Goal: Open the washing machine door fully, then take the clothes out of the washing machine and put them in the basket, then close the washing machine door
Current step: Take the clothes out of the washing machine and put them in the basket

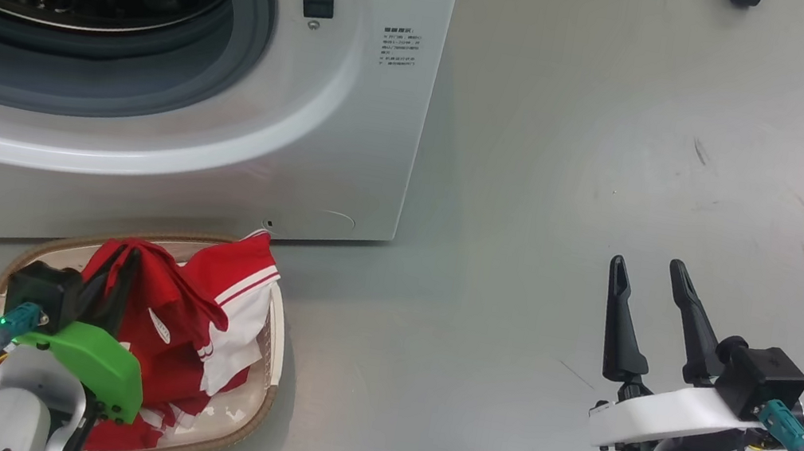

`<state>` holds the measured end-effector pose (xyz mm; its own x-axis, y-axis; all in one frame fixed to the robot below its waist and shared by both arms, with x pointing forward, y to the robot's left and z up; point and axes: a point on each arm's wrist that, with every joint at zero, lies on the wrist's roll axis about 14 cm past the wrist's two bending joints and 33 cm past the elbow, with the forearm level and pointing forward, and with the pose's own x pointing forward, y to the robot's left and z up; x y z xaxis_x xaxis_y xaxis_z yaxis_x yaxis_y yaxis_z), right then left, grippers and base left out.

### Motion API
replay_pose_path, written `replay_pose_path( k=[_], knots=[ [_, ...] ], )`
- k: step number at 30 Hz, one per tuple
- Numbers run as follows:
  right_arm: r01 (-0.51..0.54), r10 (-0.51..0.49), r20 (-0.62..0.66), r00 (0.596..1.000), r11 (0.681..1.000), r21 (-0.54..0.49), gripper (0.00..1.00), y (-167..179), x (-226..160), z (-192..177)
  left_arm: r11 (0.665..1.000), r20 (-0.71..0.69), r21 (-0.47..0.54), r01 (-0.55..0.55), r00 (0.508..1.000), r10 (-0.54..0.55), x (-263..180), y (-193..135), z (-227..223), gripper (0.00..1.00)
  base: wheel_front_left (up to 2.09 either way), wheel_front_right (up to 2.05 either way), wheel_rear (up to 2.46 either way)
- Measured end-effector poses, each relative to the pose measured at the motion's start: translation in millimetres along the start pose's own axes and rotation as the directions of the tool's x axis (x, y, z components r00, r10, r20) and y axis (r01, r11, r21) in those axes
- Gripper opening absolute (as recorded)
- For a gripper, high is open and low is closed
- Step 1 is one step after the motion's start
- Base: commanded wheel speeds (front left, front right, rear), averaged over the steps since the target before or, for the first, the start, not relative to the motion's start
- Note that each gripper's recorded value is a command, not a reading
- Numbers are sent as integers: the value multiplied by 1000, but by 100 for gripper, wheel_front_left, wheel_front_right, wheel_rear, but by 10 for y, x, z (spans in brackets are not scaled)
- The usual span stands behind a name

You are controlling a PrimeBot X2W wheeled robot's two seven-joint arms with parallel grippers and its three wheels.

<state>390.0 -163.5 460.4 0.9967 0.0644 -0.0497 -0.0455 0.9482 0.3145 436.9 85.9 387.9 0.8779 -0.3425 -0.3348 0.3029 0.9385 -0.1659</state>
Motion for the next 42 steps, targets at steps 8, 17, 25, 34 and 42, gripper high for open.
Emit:
replay_pose_path(
  k=[8,17,25,34,42],
  knots=[
    [2,-2,-18,1000,1000,-4,100,-27,86,-67,1000,-79,6,25,997,-25,110,-46,-236,0,0,0,0],
    [10,-11,-53,999,1000,-6,100,-76,173,-198,1000,-156,-3,29,987,-29,317,-10,-448,0,0,0,0],
    [40,-41,-79,996,999,-15,100,-197,217,-292,1000,-252,-6,-8,968,7,417,215,-759,0,0,0,0],
    [71,-74,-98,992,997,-33,100,-331,263,-368,998,-333,-40,-55,942,39,545,347,-1029,0,0,0,0],
    [71,-76,-111,991,996,-47,100,-367,338,-434,975,-438,-116,-191,891,122,512,600,-1360,0,0,0,0]
  ],
)
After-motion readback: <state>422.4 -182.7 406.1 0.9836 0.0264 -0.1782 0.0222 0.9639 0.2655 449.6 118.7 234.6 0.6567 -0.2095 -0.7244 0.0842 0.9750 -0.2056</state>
